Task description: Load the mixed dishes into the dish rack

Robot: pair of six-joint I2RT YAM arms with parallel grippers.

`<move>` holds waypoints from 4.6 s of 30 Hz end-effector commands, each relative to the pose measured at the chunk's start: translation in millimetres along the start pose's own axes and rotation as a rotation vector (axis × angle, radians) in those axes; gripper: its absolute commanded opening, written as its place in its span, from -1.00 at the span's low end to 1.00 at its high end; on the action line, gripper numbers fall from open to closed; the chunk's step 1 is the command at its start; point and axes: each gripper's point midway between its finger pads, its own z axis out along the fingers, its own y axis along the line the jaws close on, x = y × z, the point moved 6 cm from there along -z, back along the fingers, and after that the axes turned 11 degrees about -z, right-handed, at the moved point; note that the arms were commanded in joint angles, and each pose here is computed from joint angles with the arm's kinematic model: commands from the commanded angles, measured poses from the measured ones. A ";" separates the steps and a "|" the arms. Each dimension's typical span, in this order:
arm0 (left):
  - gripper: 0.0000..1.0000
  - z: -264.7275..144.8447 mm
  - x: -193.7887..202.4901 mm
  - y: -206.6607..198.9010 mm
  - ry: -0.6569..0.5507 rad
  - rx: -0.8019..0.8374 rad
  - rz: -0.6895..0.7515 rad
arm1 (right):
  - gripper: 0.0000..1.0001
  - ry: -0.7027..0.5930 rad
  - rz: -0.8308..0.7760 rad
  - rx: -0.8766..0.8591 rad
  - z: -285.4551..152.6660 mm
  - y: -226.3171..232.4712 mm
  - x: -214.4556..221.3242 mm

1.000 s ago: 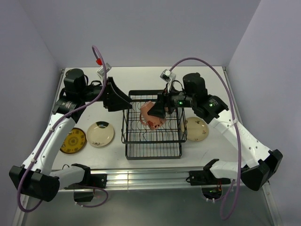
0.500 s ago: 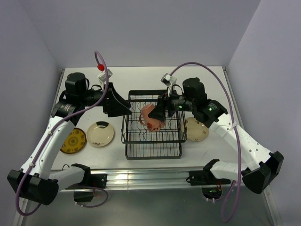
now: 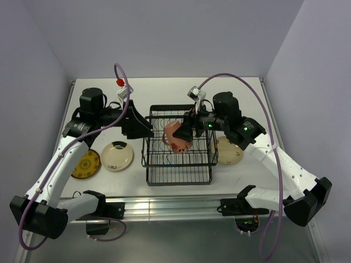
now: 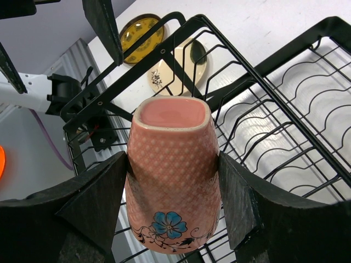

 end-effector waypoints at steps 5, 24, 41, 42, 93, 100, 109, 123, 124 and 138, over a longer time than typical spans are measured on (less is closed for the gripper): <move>0.49 10.3 6.5 0.5 0.033 0.059 0.047 | 0.05 0.085 -0.007 0.021 0.2 0.1 30.3; 0.50 32.8 16.2 42.2 0.139 -0.096 0.079 | 0.22 0.100 -0.007 -0.041 4.0 7.4 37.2; 0.58 31.3 13.4 27.8 0.073 -0.110 0.185 | 0.53 0.099 -0.023 -0.060 -9.3 16.6 44.5; 0.58 31.7 13.6 27.2 0.075 -0.106 0.185 | 0.55 0.105 -0.021 -0.061 -7.4 16.1 48.0; 0.48 33.6 7.2 7.3 0.060 -0.028 0.189 | -1.00 -0.201 -0.013 -0.005 -3.2 33.7 -21.4; 0.49 31.1 3.4 1.1 0.048 -0.031 0.203 | -1.00 -0.183 0.040 0.014 5.1 28.5 -18.1; 0.47 28.3 -4.6 -5.9 -0.019 -0.070 0.198 | -1.00 -0.279 0.175 0.073 -1.0 26.5 -21.4; 0.46 22.8 -18.1 -30.7 -0.104 -0.056 0.144 | -1.00 -0.412 0.456 0.155 -26.4 24.4 -33.3; 0.46 22.4 -18.1 -31.9 -0.106 -0.054 0.146 | -1.00 -0.426 0.461 0.150 -27.7 24.4 -34.9; 0.47 25.2 -17.1 -46.6 -0.068 0.082 0.087 | -1.00 -0.555 0.504 -0.005 -58.0 46.8 -84.5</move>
